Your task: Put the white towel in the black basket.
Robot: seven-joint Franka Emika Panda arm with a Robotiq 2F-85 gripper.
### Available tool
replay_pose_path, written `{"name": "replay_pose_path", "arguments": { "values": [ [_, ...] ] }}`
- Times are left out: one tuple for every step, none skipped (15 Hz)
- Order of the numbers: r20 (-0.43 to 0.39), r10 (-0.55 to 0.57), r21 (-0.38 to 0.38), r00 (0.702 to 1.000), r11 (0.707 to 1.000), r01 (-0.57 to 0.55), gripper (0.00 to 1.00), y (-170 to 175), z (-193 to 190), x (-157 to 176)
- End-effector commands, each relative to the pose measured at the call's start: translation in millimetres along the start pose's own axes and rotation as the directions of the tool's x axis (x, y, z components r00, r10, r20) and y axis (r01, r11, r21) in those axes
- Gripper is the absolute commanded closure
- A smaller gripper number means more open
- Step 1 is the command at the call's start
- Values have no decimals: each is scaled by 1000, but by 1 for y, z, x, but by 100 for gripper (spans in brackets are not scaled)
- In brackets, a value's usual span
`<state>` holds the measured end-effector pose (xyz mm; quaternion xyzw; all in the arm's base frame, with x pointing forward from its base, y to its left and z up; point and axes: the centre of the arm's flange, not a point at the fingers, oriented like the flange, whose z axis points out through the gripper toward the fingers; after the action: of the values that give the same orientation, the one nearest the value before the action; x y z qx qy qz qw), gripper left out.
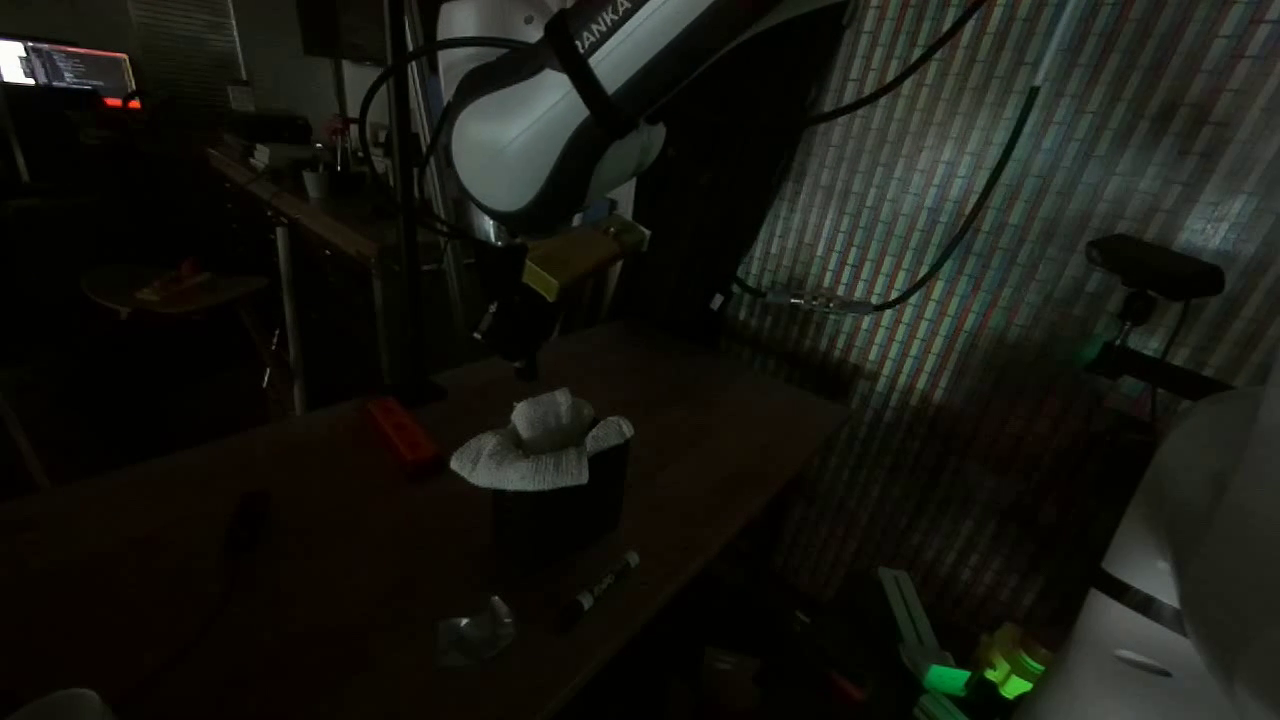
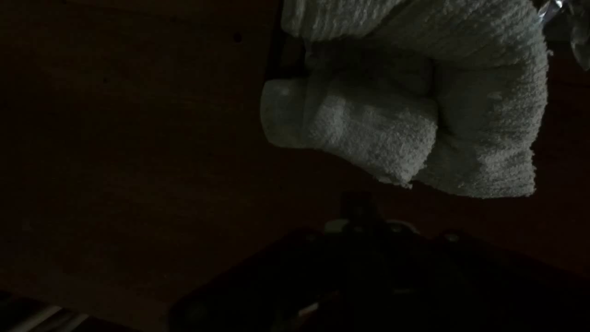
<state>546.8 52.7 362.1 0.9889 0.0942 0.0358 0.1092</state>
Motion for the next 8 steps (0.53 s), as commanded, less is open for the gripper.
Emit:
{"name": "replay_pose_path", "arguments": {
  "values": [
    [-5, -12, 14, 1000, 1000, 12, 100, 4, 9, 10],
    [6, -10, 17, 1000, 1000, 10, 100, 3, 14, 5],
    [20, -5, 18, 1000, 1000, 4, 100, 3, 20, -1],
    [32, 6, 16, 999, 1000, -6, 100, 3, 24, -8],
    [43, 15, 17, 999, 1000, -15, 100, 4, 29, -15],
    [58, 25, 19, 998, 999, -26, 100, 6, 33, -23],
    [72, 33, 20, 997, 999, -35, 100, 8, 36, -29],
    [82, 43, 14, 996, 999, -44, 100, 8, 39, -35]
  ]
}}
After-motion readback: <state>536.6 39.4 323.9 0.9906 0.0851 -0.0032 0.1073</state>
